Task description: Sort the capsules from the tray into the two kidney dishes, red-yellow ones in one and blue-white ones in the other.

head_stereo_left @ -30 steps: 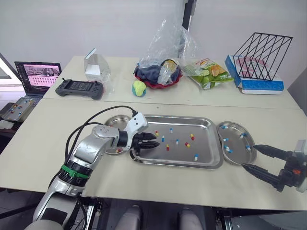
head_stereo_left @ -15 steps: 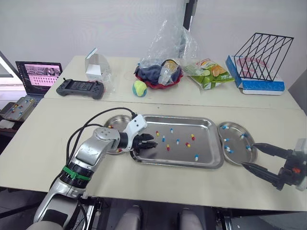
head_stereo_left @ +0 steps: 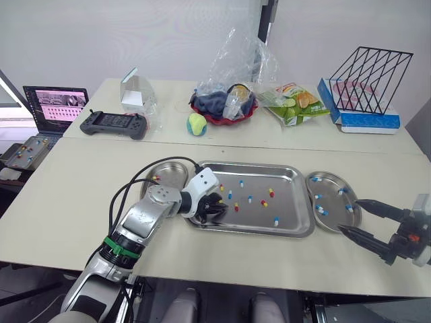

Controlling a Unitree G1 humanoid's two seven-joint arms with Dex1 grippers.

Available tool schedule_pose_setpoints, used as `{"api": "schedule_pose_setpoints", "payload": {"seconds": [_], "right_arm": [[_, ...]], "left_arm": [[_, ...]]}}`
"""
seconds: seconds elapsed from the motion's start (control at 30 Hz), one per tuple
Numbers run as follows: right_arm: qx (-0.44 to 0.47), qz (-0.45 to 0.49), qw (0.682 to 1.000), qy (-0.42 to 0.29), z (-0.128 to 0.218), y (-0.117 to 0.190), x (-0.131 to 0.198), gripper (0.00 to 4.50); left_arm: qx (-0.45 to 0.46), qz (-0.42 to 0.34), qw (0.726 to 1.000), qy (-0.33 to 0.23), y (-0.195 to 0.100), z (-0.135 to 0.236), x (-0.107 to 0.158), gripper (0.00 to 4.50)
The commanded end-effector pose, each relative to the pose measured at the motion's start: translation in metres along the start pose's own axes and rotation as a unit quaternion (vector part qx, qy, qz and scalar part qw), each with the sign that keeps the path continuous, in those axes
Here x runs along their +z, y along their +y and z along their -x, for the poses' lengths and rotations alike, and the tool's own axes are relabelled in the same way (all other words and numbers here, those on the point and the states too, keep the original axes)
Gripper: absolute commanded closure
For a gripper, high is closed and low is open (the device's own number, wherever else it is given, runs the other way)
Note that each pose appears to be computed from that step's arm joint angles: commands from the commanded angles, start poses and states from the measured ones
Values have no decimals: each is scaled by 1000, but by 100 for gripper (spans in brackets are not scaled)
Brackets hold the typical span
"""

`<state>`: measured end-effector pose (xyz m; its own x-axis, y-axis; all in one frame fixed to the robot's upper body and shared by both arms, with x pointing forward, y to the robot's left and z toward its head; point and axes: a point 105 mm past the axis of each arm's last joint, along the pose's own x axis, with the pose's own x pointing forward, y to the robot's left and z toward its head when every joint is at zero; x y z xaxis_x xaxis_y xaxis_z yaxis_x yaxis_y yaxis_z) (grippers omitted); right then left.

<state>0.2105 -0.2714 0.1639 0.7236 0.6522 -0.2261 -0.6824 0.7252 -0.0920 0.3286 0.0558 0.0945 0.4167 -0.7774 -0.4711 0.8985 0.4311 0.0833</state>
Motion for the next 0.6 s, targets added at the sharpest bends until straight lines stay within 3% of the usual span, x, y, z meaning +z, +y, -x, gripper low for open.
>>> {"api": "schedule_pose_setpoints", "payload": {"seconds": [0.03, 0.23, 0.47, 0.6], "right_arm": [[3, 21, 1000, -12, -1, 1, 9, 0], [3, 21, 1000, -12, -4, -1, 10, 0], [0, 10, 1000, -10, -6, -7, 10, 0], [5, 9, 1000, -14, -9, -7, 11, 0]], "left_arm": [[3, -13, 1000, 16, 0, 1, -5, 279], [7, -16, 1000, 25, 3, 2, -10, 447], [-16, -20, 1000, -10, 8, 8, 4, 447], [-2, 9, 995, -99, 35, 36, 52, 447]]}}
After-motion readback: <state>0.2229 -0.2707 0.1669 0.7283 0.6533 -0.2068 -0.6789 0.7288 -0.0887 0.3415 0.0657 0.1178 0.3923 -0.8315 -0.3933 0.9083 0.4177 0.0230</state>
